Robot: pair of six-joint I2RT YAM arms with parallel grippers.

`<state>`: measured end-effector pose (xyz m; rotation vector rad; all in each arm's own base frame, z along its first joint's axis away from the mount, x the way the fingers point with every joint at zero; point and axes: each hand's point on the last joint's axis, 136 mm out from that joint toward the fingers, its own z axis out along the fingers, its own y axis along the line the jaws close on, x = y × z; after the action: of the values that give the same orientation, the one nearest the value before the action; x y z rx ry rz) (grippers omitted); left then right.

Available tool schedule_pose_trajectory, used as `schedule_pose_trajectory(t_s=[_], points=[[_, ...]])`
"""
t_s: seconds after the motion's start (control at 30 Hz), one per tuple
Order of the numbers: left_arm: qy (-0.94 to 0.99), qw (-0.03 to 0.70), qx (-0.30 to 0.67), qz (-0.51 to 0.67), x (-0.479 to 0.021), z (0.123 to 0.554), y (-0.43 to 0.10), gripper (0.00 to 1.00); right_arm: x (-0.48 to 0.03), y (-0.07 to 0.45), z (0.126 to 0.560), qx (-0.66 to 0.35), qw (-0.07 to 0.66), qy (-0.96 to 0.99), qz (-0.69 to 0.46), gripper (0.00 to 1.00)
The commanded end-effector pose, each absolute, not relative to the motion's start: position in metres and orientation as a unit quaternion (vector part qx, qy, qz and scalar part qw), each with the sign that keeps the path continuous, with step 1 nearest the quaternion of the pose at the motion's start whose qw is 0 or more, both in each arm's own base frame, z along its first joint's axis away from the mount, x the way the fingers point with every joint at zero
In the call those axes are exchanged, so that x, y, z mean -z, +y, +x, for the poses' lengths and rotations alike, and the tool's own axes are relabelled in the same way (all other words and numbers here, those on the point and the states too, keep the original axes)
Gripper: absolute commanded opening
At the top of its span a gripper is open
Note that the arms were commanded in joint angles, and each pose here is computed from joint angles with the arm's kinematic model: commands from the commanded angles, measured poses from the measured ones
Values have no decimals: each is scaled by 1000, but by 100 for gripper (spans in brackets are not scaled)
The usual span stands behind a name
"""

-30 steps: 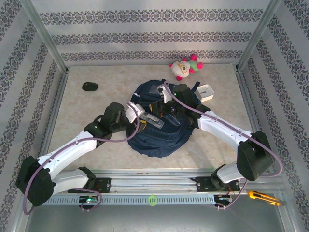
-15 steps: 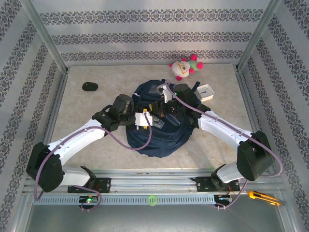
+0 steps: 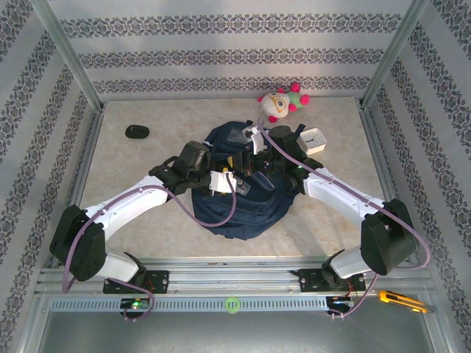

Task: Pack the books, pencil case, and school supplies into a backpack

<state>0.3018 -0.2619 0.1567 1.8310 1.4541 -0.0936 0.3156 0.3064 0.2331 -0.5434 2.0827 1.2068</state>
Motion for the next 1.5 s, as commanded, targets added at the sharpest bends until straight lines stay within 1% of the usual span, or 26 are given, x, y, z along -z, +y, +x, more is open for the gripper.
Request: schedule_pose_trajectory(t_s=[0.0, 0.13, 0.3, 0.43, 0.53, 0.57, 0.67, 0.7, 0.87, 0.97, 1.03, 1.1, 1.13, 1.2, 1.27, 1.33, 1.4, 1.47], points=[[557, 411, 28, 721, -166, 315, -270, 43, -288, 313, 317, -508, 383, 736, -231, 0], [557, 420, 27, 716, -161, 323, -279, 39, -290, 318, 318, -522, 373, 731, -234, 0], [560, 440, 27, 701, -159, 334, -298, 29, -289, 320, 321, -526, 370, 731, -230, 0], [565, 455, 25, 688, -155, 341, -312, 29, -289, 320, 322, -525, 371, 731, -229, 0], [576, 471, 19, 668, -155, 345, -312, 34, -288, 321, 323, -525, 370, 731, -229, 0], [578, 478, 24, 661, -159, 342, -312, 37, -287, 321, 322, -525, 369, 732, -229, 0], [589, 488, 54, 642, -174, 324, -305, 48, -281, 319, 321, -521, 366, 736, -229, 0], [594, 487, 64, 637, -177, 315, -300, 50, -279, 318, 321, -519, 366, 738, -228, 0], [638, 488, 108, 586, -194, 278, -273, 57, -261, 311, 312, -511, 355, 750, -223, 0], [668, 497, 128, 538, -200, 266, -256, 63, -247, 309, 300, -517, 333, 757, -222, 0], [690, 504, 141, 501, -202, 263, -247, 64, -237, 305, 292, -519, 317, 764, -214, 1], [710, 510, 157, 460, -205, 262, -240, 66, -230, 301, 288, -515, 310, 772, -205, 5], [727, 517, 164, 421, -210, 265, -235, 67, -226, 299, 285, -511, 307, 778, -199, 13], [762, 522, 172, 342, -219, 272, -222, 70, -221, 294, 284, -503, 293, 796, -169, 25], [791, 517, 179, 274, -223, 277, -211, 72, -220, 290, 279, -506, 278, 802, -153, 35], [807, 505, 184, 247, -222, 277, -207, 73, -224, 284, 271, -508, 275, 804, -142, 43], [818, 496, 189, 222, -223, 281, -205, 73, -230, 276, 265, -505, 282, 806, -131, 46], [825, 484, 200, 211, -221, 283, -208, 73, -231, 265, 262, -486, 291, 816, -113, 46]])
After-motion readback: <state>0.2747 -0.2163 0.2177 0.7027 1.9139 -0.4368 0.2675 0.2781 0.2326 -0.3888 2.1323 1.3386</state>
